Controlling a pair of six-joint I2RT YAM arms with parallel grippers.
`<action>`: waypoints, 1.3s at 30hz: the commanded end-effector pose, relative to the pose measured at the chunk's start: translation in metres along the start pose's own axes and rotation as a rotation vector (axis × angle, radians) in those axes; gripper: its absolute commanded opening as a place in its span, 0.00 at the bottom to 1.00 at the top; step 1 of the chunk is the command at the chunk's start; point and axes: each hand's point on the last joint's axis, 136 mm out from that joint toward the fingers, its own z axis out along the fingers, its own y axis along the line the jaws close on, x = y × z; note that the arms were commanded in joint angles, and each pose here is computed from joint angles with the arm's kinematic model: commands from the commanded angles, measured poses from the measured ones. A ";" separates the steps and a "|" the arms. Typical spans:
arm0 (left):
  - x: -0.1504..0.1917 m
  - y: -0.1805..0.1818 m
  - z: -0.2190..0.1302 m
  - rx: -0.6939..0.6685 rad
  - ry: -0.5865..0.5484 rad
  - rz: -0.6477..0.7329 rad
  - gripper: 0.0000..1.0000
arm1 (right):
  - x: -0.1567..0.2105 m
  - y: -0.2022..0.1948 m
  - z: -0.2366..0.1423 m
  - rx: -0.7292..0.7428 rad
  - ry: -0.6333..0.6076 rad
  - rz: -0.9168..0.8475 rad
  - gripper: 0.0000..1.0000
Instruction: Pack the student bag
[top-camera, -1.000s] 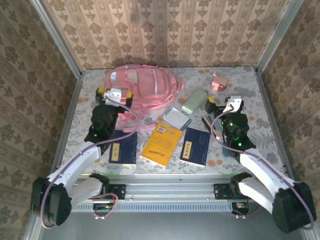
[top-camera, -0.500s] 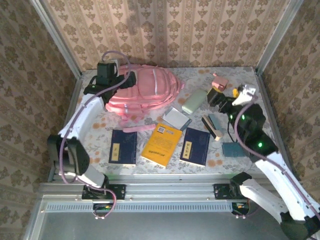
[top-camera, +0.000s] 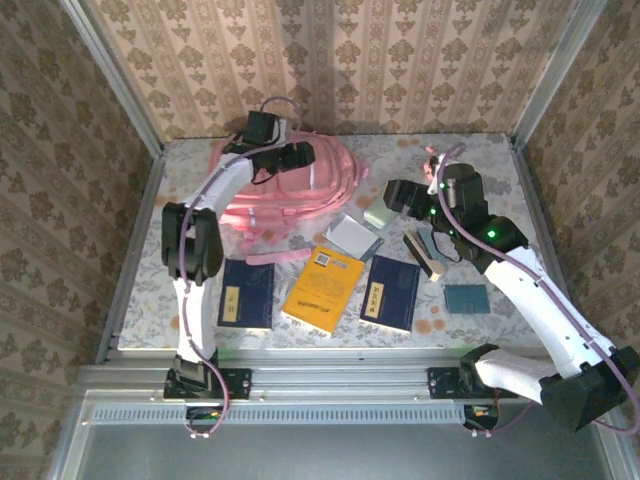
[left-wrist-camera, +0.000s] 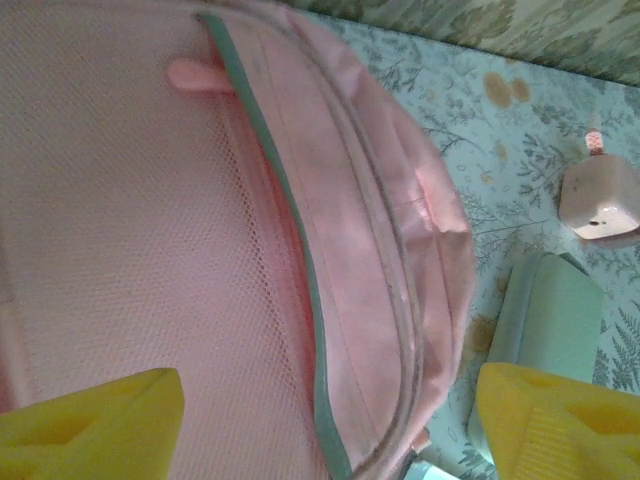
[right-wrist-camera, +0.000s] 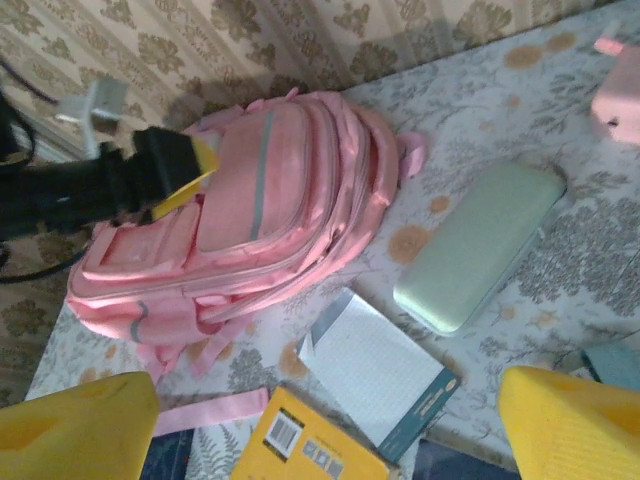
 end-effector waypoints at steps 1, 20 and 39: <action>-0.004 -0.011 0.018 0.076 0.013 -0.044 0.78 | 0.013 0.006 0.001 -0.046 0.064 0.007 0.86; 0.003 -0.018 0.097 0.166 0.097 -0.051 0.29 | 0.060 0.000 0.047 -0.056 0.222 0.047 0.50; -0.090 -0.071 -0.097 0.138 -0.126 0.133 0.00 | 0.023 0.016 0.017 -0.124 0.035 0.025 0.62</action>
